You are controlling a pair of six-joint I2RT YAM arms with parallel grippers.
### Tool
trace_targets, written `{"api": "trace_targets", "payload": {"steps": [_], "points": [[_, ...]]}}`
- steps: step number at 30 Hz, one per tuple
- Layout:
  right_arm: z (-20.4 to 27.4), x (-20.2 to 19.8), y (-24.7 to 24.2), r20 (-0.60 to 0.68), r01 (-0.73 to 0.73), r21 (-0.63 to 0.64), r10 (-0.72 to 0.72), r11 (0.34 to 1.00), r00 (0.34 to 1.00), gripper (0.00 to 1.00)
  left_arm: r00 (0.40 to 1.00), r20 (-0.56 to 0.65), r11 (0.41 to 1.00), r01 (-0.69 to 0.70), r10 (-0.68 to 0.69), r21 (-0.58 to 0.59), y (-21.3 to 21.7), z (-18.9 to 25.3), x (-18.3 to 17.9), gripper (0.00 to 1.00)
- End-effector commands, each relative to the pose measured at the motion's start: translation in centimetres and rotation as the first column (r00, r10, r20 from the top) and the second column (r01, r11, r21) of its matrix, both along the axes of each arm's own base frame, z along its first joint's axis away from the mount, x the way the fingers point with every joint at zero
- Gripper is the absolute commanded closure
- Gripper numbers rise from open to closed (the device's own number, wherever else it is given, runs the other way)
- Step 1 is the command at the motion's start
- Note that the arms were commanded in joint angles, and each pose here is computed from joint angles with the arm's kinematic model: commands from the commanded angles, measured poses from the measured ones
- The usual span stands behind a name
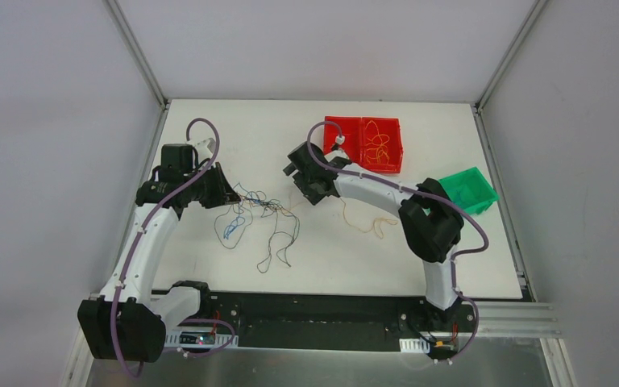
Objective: Untangle the cables
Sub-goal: Untie the cable.
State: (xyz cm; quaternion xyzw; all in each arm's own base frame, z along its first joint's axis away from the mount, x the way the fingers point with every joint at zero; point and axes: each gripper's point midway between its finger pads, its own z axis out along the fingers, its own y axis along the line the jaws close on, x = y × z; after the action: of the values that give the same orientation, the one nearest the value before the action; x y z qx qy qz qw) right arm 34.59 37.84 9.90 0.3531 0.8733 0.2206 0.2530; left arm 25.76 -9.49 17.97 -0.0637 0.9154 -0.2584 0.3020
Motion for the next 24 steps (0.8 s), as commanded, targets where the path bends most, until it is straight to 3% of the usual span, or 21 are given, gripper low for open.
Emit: {"api": "trace_targets", "payload": {"steps": [1, 9, 14, 18, 20, 24], "points": [[-0.3, 2.2, 0.4, 0.067, 0.052, 0.003, -0.052, 0.999, 0.996, 0.17, 0.998, 0.051, 0.999, 0.039, -0.038, -0.006, -0.4, 0.7, -0.1, 1.00], [-2.9, 2.8, 1.4, 0.081, -0.004, -0.042, 0.008, 0.999, 0.997, 0.25, 0.998, 0.051, 0.999, 0.040, -0.039, -0.008, -0.4, 0.8, -0.1, 1.00], [-4.1, 2.4, 2.7, 0.086, -0.054, -0.045, 0.057, 0.998, 0.995, 0.36, 0.998, 0.050, 0.999, 0.042, -0.041, -0.008, -0.4, 0.8, -0.1, 1.00], [-4.6, 2.1, 3.0, 0.083, -0.072, -0.034, 0.075, 0.997, 0.994, 0.66, 0.998, 0.050, 0.999, 0.039, -0.039, -0.005, -0.4, 0.7, -0.1, 1.00], [-4.4, 1.8, 2.7, 0.083, -0.072, -0.034, 0.074, 0.997, 0.994, 0.97, 0.998, 0.056, 0.999, 0.033, -0.033, 0.000, -0.2, 0.8, -0.1, 1.00], [-2.2, 1.3, 0.7, 0.117, -0.046, -0.040, 0.050, 0.998, 0.992, 1.00, 0.998, 0.065, 1.000, 0.009, -0.010, 0.024, 0.3, 0.8, 0.0, 1.00]]}}
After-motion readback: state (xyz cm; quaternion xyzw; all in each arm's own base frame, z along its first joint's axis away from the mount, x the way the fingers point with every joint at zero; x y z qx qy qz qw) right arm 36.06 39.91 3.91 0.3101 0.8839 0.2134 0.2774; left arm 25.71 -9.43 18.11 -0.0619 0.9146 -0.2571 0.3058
